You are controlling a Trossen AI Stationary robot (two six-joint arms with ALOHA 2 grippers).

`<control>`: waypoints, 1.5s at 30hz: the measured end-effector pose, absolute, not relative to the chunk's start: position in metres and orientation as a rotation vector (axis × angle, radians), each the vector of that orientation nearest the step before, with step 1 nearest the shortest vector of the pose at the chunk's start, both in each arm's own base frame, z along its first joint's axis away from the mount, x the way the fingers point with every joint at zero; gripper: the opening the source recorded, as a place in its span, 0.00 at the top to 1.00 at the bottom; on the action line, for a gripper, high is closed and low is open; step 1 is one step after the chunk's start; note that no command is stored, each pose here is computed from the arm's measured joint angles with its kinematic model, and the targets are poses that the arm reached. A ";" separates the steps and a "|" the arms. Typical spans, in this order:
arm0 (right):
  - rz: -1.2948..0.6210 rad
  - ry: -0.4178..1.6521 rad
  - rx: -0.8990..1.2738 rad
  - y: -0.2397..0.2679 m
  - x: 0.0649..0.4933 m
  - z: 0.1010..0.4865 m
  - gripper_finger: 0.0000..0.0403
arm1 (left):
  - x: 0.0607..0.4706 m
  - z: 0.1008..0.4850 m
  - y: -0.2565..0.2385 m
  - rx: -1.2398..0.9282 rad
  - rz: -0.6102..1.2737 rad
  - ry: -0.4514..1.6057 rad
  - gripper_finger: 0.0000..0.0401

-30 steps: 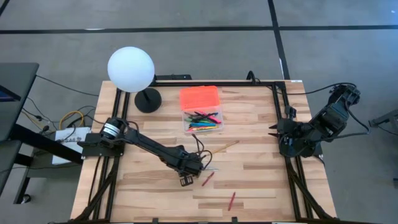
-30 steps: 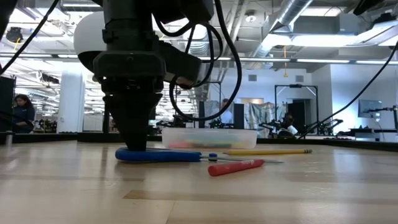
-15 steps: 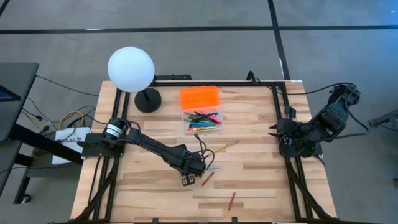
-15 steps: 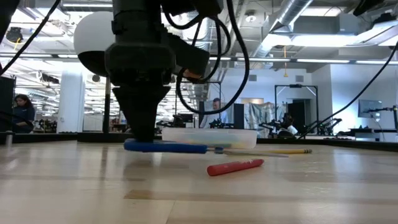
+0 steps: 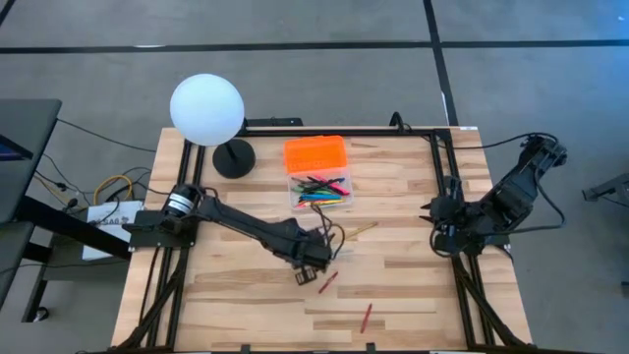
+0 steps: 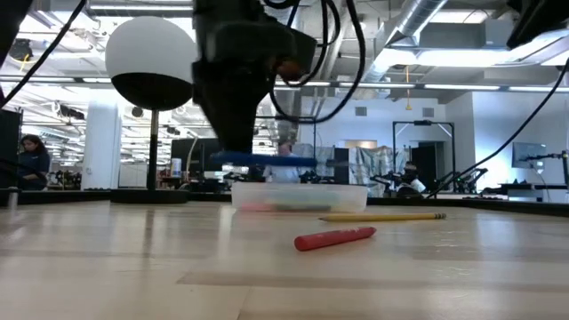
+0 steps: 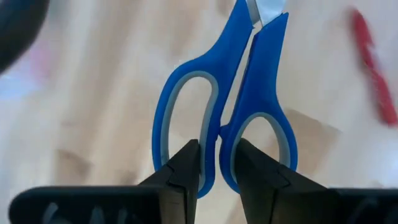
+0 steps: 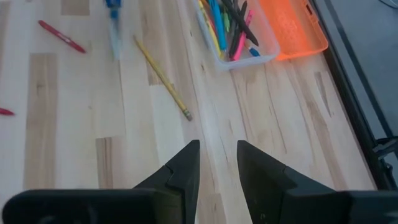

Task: Pick & place school supplies into a supply box
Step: Put the blue scissor into the supply box

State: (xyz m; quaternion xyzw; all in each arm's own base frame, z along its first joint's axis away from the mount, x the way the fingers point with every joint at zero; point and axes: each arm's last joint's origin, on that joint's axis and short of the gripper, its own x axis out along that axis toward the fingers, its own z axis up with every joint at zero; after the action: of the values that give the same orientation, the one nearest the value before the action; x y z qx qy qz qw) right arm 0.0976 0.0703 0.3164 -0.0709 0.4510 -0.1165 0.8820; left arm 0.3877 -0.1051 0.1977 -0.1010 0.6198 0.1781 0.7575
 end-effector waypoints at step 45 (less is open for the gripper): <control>-0.246 0.899 -0.075 0.073 0.101 0.318 0.76 | 0.401 0.207 0.071 -0.405 0.764 1.339 0.78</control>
State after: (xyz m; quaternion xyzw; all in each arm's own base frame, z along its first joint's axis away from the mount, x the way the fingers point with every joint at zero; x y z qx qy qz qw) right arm 0.1010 0.0734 0.3176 -0.0362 0.4331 -0.1187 0.8928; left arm 0.4012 0.0712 0.2067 -0.1819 0.6007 0.3427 0.6990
